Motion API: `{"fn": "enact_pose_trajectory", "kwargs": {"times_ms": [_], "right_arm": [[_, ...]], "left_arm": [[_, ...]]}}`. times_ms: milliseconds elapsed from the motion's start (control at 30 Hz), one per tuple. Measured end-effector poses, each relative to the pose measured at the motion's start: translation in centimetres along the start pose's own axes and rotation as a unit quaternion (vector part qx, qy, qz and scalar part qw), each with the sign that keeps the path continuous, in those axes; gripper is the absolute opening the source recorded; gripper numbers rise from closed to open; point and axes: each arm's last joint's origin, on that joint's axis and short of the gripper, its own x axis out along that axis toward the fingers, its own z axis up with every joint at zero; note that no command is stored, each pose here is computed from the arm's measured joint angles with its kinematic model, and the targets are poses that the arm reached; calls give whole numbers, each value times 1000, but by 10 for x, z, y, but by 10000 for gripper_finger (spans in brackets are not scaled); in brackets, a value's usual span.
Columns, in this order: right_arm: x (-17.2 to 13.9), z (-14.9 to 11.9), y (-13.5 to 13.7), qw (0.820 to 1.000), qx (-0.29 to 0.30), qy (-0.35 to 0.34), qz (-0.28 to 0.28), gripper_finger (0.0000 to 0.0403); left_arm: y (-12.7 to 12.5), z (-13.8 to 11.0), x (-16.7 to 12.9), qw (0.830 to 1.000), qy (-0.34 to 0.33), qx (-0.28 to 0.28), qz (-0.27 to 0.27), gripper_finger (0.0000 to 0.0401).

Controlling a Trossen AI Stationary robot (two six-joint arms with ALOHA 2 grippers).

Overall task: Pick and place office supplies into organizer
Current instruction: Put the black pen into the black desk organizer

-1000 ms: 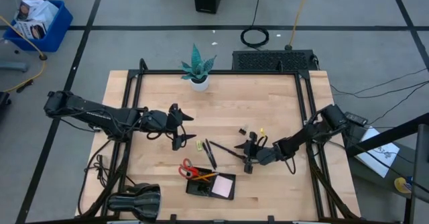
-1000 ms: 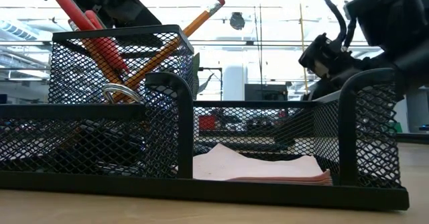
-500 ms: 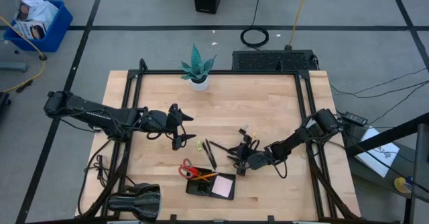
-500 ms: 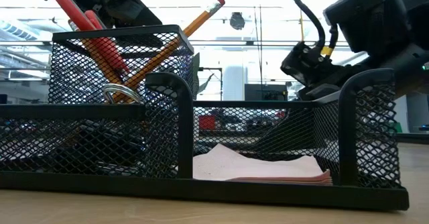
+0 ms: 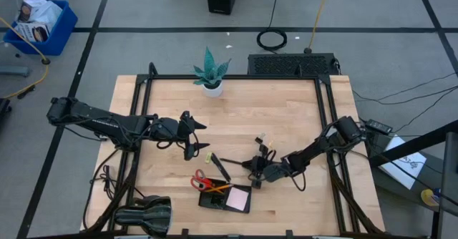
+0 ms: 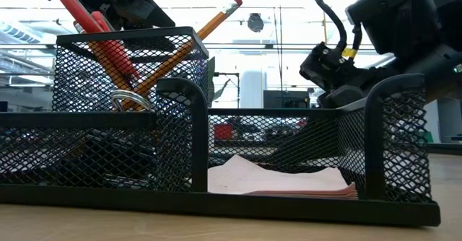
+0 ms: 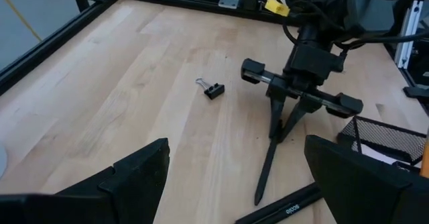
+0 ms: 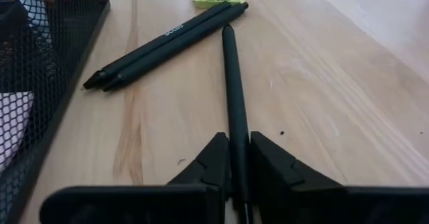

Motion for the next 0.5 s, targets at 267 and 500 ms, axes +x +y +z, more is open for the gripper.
{"fn": "enact_pose_trajectory", "kwargs": {"times_ms": [267,500], "right_arm": [[0,3,-1,999,-22,-26,-31,58],[-1,14,-8,995,-69,-45,-47,39]], "left_arm": [[0,0,0,1000,-1,-18,2,349],[0,2,0,999,-12,-33,0,349]]}}
